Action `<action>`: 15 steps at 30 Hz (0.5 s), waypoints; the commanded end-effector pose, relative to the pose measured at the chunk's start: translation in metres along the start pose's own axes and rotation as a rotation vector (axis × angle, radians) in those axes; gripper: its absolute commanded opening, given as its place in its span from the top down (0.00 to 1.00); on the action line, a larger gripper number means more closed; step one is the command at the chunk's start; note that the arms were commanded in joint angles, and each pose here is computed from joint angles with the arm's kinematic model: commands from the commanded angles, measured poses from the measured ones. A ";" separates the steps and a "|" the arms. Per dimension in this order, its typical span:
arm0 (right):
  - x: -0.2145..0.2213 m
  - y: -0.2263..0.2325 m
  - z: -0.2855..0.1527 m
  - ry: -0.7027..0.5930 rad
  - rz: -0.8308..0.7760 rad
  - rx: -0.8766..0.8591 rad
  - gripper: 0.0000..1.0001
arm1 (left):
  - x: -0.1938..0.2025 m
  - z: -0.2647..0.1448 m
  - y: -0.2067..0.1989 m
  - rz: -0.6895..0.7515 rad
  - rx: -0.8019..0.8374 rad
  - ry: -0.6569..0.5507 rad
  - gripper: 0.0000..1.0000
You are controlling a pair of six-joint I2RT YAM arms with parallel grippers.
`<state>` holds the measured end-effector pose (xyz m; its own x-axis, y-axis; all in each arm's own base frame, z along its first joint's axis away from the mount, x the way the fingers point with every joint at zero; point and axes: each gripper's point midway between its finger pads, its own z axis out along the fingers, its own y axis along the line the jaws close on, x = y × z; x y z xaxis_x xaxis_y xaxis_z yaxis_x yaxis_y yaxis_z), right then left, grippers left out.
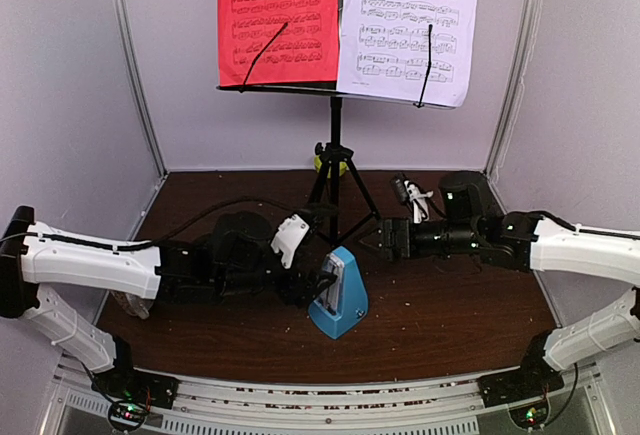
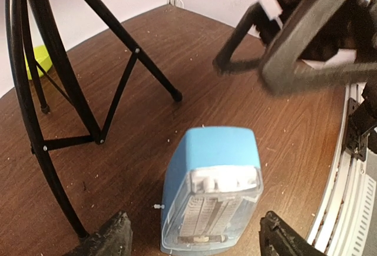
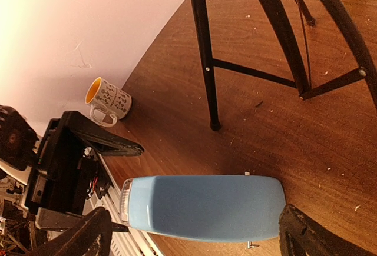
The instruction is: Set up the instrument practice props
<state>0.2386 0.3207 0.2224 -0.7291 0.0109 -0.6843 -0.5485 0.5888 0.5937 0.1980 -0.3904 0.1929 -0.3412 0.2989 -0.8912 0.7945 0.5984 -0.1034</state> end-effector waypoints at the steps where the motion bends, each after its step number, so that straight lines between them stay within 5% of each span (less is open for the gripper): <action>1: -0.002 0.014 0.010 0.026 0.020 -0.068 0.01 | -0.028 0.003 -0.007 -0.015 0.023 -0.097 0.25; 15: 0.014 0.006 0.027 0.089 0.050 -0.068 0.03 | -0.037 0.021 -0.015 0.040 0.040 -0.094 0.36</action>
<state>0.2344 0.3362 0.1926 -0.7942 -0.0444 -0.6060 -0.5190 0.5682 0.6386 0.2069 -0.4137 0.1936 -0.3174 0.2954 -0.9011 0.8051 0.5860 -0.0915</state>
